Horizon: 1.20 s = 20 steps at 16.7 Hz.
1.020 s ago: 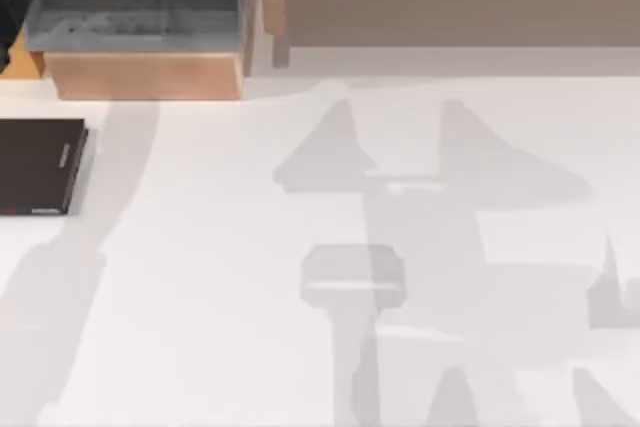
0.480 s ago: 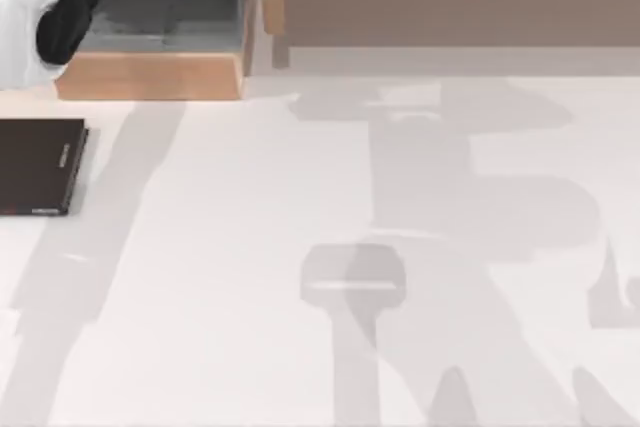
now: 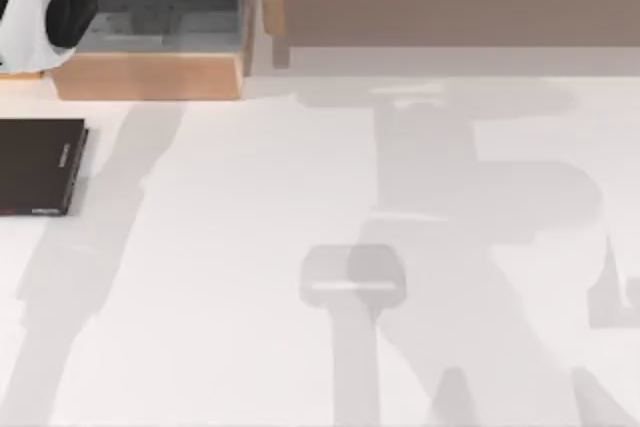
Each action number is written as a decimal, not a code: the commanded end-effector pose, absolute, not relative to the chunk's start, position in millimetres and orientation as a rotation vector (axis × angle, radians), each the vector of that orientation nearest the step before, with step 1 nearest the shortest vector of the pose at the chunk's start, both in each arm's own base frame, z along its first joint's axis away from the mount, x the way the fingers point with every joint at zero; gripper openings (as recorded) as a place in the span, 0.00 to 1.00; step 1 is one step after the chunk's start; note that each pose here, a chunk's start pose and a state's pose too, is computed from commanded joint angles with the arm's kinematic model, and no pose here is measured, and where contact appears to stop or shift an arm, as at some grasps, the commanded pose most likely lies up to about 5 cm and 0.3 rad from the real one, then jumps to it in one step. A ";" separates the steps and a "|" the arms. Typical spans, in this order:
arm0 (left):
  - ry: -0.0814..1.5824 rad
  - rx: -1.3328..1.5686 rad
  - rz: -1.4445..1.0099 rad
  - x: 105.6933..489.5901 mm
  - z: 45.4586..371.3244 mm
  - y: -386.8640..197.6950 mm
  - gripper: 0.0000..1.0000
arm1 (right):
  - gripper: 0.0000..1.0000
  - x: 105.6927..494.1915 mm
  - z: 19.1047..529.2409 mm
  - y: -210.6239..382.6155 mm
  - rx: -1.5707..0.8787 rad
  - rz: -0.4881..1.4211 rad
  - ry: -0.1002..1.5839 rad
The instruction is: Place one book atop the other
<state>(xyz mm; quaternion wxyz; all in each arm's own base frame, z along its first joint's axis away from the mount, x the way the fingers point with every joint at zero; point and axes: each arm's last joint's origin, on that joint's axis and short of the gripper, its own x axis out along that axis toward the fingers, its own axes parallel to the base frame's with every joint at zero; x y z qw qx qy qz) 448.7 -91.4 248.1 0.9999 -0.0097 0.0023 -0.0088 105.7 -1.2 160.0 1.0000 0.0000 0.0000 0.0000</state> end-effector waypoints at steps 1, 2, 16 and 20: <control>0.005 -0.019 -0.017 453.5 247.9 -91.7 1.00 | 1.00 105.7 160.0 -1.2 0.000 0.000 0.000; 0.005 -0.019 -0.017 457.7 247.8 -91.9 1.00 | 1.00 105.7 160.0 -1.2 0.000 0.000 0.000; 0.005 -0.019 -0.017 463.2 247.7 -92.1 0.32 | 1.00 105.7 160.0 -1.2 0.000 0.000 0.000; 0.005 -0.019 -0.017 463.2 247.7 -92.1 0.02 | 1.00 105.7 160.0 -1.2 0.000 0.000 0.000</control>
